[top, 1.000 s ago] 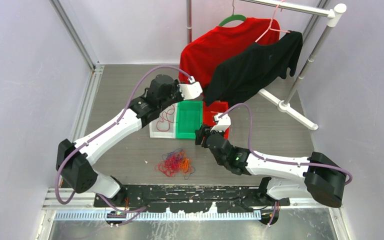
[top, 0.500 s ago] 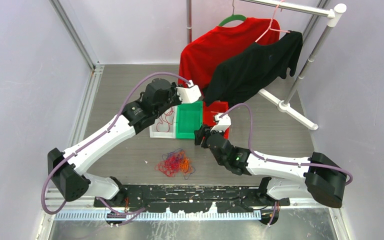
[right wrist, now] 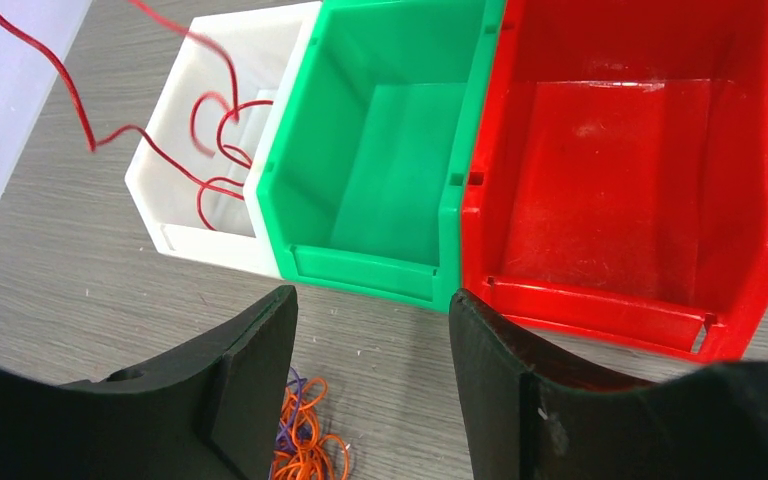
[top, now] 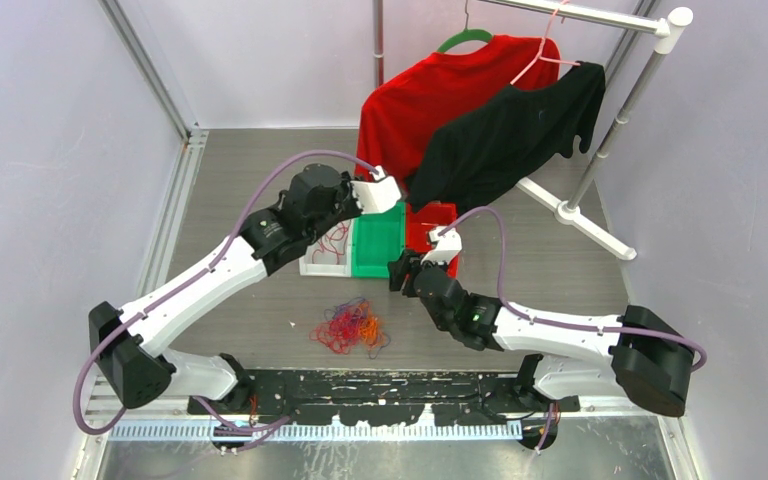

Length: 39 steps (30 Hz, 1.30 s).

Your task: Untangle the cables

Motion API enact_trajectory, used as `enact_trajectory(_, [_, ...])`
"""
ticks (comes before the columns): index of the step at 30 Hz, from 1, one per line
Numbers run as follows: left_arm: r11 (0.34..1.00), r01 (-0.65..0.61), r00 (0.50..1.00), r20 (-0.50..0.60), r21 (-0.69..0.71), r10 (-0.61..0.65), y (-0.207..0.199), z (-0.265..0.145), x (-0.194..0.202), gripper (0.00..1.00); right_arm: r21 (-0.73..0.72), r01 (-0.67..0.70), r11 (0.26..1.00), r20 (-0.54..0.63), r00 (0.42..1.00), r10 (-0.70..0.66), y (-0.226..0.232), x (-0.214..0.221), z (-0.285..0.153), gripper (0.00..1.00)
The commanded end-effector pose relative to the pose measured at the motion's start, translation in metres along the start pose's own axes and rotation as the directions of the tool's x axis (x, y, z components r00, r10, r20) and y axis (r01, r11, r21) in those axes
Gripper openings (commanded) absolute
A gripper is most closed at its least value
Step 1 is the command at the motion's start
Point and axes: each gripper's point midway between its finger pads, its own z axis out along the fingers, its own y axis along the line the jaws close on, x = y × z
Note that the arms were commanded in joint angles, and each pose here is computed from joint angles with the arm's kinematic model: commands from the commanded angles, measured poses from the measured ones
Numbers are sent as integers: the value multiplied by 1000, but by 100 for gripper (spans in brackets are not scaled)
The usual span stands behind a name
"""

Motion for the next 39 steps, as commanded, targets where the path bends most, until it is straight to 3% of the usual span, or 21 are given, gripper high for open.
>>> enact_trajectory(1, [999,34,998,-49,3,-34,-10,9,14,0,-12,-61,998,57,997,61,4,-21,-5,62])
enact_trajectory(7, [998,54,993,-107,-21,-56,-6,32,43,0,-1,-57,998,67,996,57,0,-24,-7,62])
enact_trajectory(17, [975,210,960,-175,-72,-220,8,67,69,0,18,-57,998,78,995,55,-3,-26,-5,62])
enact_trajectory(29, [948,318,908,-297,25,-296,-55,68,115,0,25,-50,998,71,996,48,-3,-24,-1,62])
enact_trajectory(39, [909,417,861,-317,-5,-397,-52,83,144,0,19,-61,998,57,997,60,2,-21,2,62])
